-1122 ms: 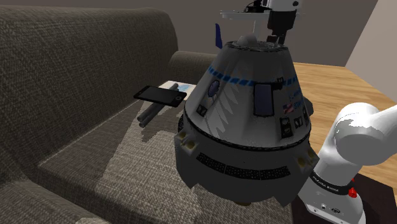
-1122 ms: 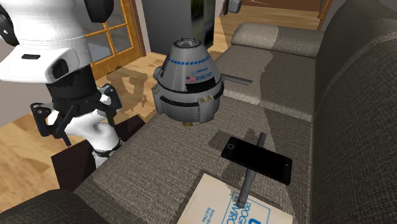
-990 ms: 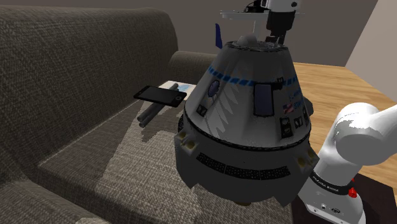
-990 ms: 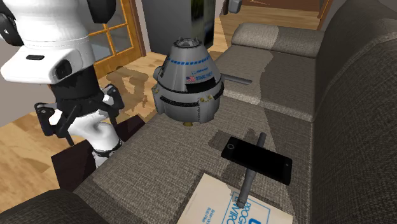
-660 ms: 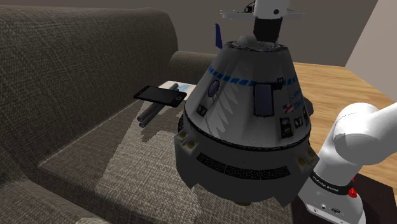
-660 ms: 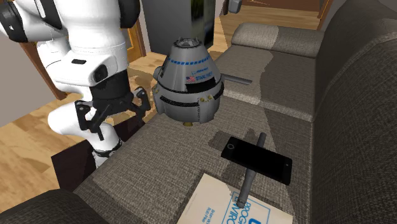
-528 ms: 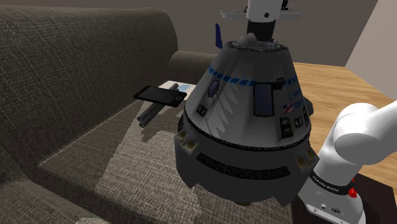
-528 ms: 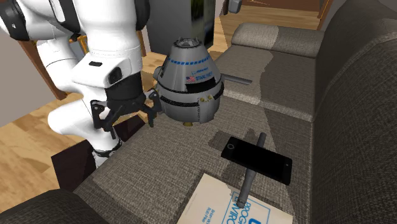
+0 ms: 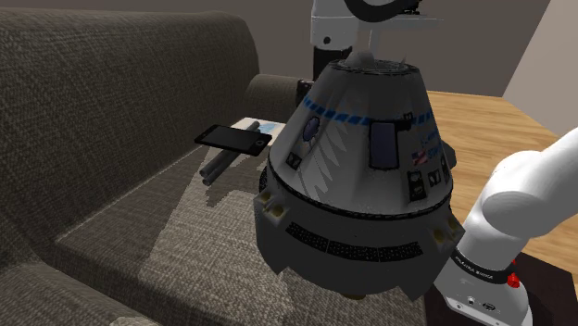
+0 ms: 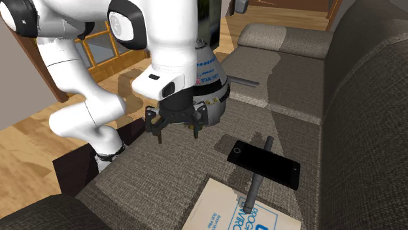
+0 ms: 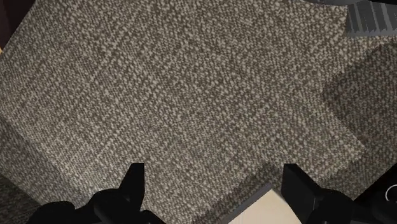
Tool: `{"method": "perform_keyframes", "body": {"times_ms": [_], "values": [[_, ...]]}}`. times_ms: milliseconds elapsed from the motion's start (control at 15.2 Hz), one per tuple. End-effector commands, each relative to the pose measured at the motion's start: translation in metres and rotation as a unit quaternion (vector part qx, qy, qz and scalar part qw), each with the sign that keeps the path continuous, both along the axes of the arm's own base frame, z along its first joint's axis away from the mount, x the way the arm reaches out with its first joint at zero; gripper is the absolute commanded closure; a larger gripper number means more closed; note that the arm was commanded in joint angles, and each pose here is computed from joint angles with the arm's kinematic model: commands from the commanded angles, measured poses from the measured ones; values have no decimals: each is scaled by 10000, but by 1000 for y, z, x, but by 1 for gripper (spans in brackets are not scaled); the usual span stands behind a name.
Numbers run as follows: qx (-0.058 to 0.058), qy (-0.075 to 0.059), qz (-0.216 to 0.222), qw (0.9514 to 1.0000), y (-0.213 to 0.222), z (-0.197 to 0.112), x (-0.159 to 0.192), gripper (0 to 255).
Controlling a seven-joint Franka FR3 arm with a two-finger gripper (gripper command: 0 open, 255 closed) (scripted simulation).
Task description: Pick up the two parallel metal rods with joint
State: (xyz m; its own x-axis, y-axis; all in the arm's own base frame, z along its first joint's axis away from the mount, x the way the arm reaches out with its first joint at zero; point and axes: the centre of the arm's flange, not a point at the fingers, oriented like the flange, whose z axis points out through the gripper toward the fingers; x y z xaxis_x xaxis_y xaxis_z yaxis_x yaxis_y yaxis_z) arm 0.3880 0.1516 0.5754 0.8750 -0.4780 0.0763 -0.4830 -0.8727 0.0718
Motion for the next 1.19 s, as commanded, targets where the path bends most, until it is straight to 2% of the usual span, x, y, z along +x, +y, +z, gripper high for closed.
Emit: {"method": "perform_keyframes", "body": {"times_ms": [0, 198, 462, 726, 990, 1056, 1122], "values": [[41, -53, -424, 9991, 17, -6, 19, 0], [84, -124, -1006, 9948, 39, -15, 50, 0], [142, -219, -1777, 9837, 63, -26, 94, 0], [199, -312, -2536, 9666, 80, -36, 142, 0], [254, -403, -3280, 9435, 89, -45, 192, 0], [259, -411, -3347, 9411, 89, -46, 197, 0], [259, -411, -3347, 9411, 89, -51, 197, 0]]}}
